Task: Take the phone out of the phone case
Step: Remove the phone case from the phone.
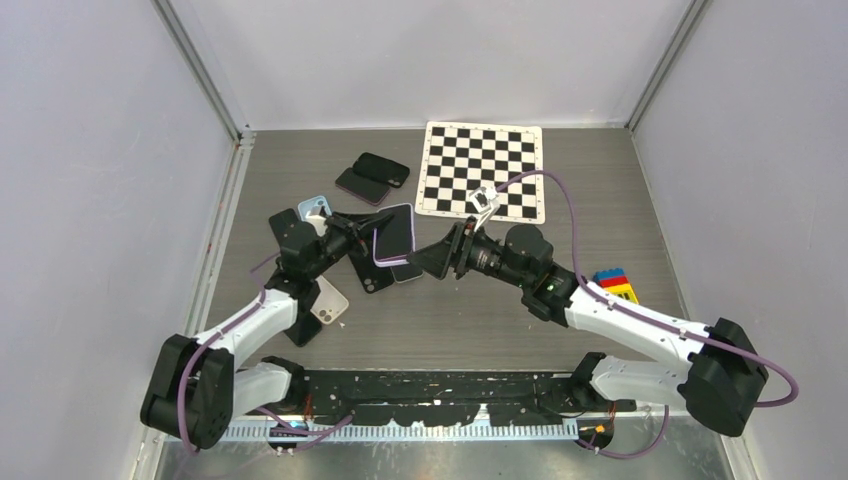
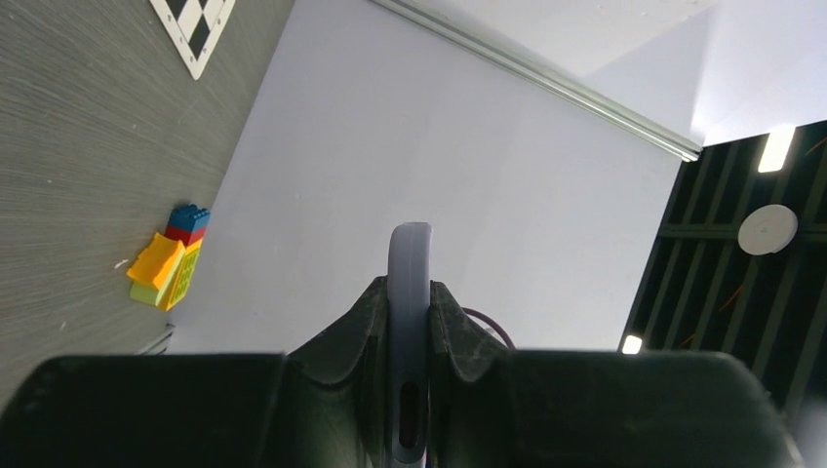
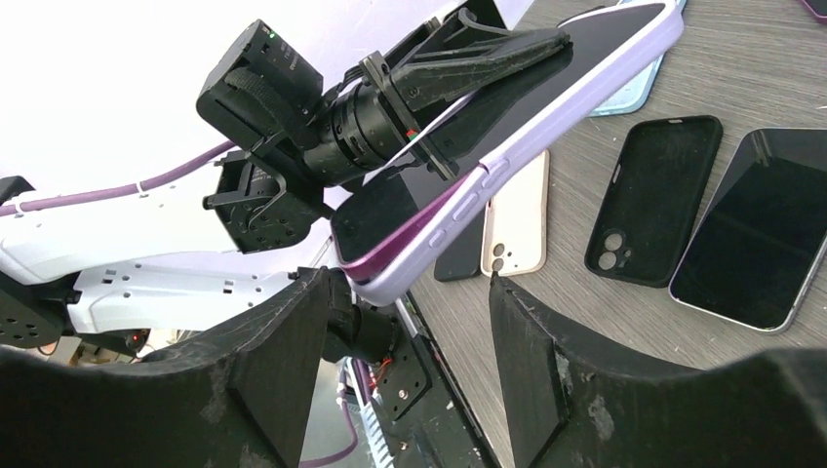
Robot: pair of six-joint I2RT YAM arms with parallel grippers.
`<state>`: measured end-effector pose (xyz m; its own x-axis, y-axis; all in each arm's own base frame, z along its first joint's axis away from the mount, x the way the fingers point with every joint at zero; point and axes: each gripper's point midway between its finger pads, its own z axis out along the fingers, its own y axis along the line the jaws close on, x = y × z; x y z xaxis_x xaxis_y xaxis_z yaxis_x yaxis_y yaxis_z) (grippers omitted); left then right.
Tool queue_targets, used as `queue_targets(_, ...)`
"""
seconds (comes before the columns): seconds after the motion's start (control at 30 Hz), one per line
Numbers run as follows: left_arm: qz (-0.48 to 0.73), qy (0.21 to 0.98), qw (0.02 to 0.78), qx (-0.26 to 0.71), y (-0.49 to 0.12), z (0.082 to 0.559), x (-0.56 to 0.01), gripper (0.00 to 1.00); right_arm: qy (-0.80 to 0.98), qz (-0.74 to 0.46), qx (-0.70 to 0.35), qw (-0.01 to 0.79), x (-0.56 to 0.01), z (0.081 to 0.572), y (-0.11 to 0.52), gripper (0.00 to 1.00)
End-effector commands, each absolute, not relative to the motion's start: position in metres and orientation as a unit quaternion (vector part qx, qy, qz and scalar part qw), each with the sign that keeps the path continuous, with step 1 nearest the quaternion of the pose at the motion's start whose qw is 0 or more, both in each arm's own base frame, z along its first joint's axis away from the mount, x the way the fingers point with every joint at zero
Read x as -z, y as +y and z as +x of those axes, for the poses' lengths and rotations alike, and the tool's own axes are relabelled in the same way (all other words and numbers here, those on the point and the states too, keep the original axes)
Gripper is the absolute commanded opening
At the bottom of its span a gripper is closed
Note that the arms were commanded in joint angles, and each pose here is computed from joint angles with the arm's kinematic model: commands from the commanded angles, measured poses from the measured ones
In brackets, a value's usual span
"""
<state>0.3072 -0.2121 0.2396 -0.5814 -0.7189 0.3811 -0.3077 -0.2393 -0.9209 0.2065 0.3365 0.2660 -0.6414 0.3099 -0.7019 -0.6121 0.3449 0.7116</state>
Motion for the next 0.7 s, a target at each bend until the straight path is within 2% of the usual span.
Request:
queue_targets(0.0, -0.390, 0.584, 0.200, 0.683, -0.210, 0.306, -0.274, 0.00, 0.669, -0.098, -0.594, 0.435, -0.300, 0.202, 0.331, 0.66)
queue_targets(0.2, -0.386, 0.585, 0.203, 0.684, -0.211, 0.308, -0.278, 0.00, 0.657, -0.104, -0.602, 0.442, -0.315, 0.194, 0.325, 0.65)
queue_targets(0.53, -0.411, 0.575, 0.194, 0.680, -0.207, 0.310, -0.275, 0.00, 0.687, -0.075, -0.589, 0.418, -0.285, 0.207, 0.336, 0.68)
queue_targets(0.67, -0.411, 0.574, 0.194, 0.681, -0.207, 0.310, -0.277, 0.00, 0.692, -0.073, -0.584, 0.419, -0.278, 0.211, 0.338, 0.57)
